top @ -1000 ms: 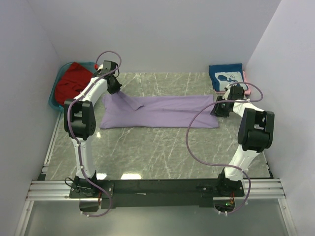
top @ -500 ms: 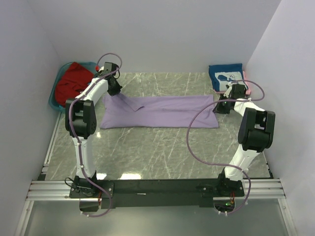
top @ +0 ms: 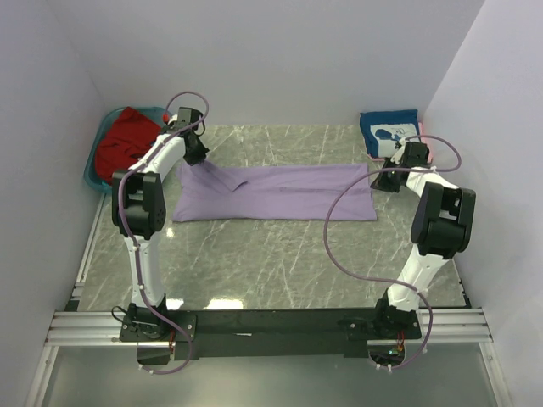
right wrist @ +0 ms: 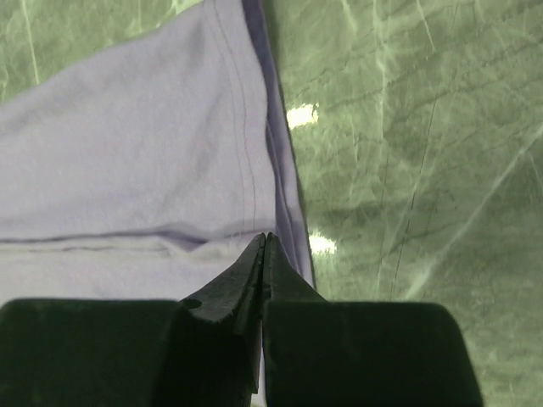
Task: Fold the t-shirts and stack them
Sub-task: Fold the tshirt
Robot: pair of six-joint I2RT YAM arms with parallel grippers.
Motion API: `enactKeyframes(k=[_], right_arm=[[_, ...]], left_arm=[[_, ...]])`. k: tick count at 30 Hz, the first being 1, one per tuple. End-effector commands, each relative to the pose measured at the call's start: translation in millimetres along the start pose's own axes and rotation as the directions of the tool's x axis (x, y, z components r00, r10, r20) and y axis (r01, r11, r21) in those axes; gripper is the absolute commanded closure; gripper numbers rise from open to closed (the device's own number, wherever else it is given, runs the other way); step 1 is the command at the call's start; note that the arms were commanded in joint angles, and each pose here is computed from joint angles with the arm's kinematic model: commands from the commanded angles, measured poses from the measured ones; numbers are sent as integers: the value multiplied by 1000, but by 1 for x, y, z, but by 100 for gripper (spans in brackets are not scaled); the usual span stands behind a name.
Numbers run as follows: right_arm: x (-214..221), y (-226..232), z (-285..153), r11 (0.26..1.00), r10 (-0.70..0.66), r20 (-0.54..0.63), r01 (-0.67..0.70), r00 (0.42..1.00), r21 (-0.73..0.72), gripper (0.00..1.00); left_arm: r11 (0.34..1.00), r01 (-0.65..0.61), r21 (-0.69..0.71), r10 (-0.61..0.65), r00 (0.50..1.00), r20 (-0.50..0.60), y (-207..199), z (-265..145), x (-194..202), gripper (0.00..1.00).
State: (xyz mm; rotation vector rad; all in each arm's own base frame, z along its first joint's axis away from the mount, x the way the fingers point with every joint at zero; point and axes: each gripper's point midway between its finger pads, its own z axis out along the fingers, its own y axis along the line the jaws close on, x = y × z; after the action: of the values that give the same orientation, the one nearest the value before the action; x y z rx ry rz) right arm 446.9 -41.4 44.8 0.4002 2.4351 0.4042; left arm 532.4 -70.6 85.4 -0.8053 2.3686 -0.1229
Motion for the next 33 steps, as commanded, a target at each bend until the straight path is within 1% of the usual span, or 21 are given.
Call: enactKeyframes(k=[1, 5, 7, 8, 11, 12, 13, 14, 15, 17, 18, 19, 21, 23, 24, 25, 27, 31, 33], right_arm=[[-16, 1, 4, 1000, 11, 29, -11, 1000, -10, 100], [-12, -2, 7, 1000, 23, 11, -23, 1000, 5, 96], [-14, 0, 2, 1000, 23, 24, -23, 999, 0, 95], [-20, 4, -5, 1000, 22, 48, -22, 999, -5, 93], [-25, 11, -15, 999, 36, 75, -35, 997, -12, 83], [-30, 17, -23, 999, 35, 94, -33, 995, -23, 78], [-28, 19, -26, 999, 42, 96, -39, 995, -26, 75], [-32, 27, -34, 998, 47, 117, -43, 992, -40, 73], [-34, 34, -38, 998, 45, 126, -38, 991, -56, 68], [-31, 54, -46, 994, 46, 136, -32, 990, -103, 64], [-31, 61, -49, 992, 44, 141, -27, 989, -121, 60], [-26, 67, -50, 990, 47, 133, -28, 990, -139, 58], [-17, 92, -52, 978, 52, 129, -25, 990, -205, 54], [-10, 113, -55, 967, 51, 119, -19, 992, -255, 52], [-1, 130, -53, 959, 23, 104, 8, 994, -283, 52], [4, 138, -53, 956, 11, 95, 18, 995, -292, 52], [15, 150, -52, 950, -5, 78, 29, 997, -309, 52], [43, 191, -52, 904, -29, 13, 32, 999, -426, 52], [53, 207, -50, 888, -38, -14, 27, 999, -460, 52]], left_arm=[[1000, 10, 9, -11, 999, 40, -2, -6, -15, 98], [1000, 9, 16, -10, 999, 38, -4, -5, -15, 98], [1000, 10, 11, -10, 999, 36, -2, -6, -15, 98], [1000, 11, 13, -11, 999, 40, -3, -8, -17, 98], [1000, 15, 22, -16, 999, 48, -4, -16, -21, 98], [999, 22, 33, -24, 998, 54, -6, -22, -24, 98], [999, 24, 35, -25, 998, 54, -7, -25, -25, 98], [999, 24, 39, -27, 998, 59, -7, -29, -27, 98], [999, 26, 41, -28, 998, 56, -8, -32, -27, 98], [998, 25, 49, -28, 998, 56, -7, -37, -26, 98], [998, 19, 63, -22, 998, 53, -9, -38, -26, 98], [996, 17, 84, -23, 998, 67, -12, -38, -29, 98], [995, 0, 102, -5, 999, 52, -15, -36, -24, 98], [995, -12, 102, 8, 999, 35, -16, -31, -21, 98], [995, -13, 103, 11, 1000, 27, -17, -31, -19, 98], [995, -13, 100, 11, 1000, 23, -16, -32, -19, 98], [995, -1, 98, -1, 1000, 18, -14, -38, -17, 98], [995, 27, 99, -28, 999, 17, -7, -53, -13, 98], [995, 36, 97, -37, 999, 16, -2, -62, -9, 98]])
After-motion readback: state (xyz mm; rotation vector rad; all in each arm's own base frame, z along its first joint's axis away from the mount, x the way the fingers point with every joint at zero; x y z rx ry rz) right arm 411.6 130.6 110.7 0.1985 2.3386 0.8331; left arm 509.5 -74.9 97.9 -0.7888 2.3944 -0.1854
